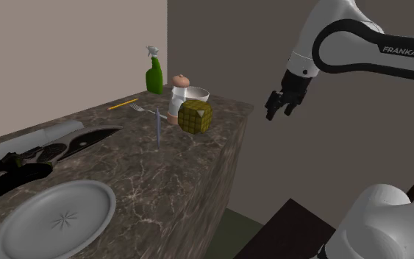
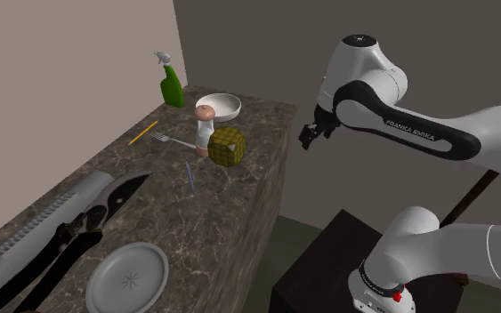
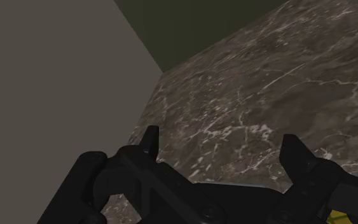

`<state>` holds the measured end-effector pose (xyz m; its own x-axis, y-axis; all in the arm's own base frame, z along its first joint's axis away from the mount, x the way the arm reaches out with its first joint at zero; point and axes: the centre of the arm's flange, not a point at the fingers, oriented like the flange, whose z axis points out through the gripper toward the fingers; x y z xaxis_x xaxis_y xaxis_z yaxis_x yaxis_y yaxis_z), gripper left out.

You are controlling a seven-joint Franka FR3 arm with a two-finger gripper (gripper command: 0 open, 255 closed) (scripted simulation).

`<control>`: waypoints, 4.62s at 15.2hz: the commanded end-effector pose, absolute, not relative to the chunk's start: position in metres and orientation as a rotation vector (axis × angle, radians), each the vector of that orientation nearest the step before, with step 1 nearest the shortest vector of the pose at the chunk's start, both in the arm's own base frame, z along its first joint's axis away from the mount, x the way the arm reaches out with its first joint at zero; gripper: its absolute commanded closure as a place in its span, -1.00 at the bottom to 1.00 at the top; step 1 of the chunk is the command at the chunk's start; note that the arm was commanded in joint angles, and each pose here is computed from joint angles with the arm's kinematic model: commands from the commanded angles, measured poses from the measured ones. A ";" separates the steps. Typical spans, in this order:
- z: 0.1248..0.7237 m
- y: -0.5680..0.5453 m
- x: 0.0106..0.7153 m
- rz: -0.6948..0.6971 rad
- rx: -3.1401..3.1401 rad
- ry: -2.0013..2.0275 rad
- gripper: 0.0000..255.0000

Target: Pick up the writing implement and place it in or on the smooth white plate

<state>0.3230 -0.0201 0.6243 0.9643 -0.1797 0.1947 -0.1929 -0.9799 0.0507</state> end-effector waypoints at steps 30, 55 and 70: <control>0.539 0.143 0.508 1.211 2.802 2.023 -1.00; 0.523 0.202 0.528 1.291 2.629 2.286 1.00; 0.574 0.206 0.516 1.295 2.627 2.285 1.00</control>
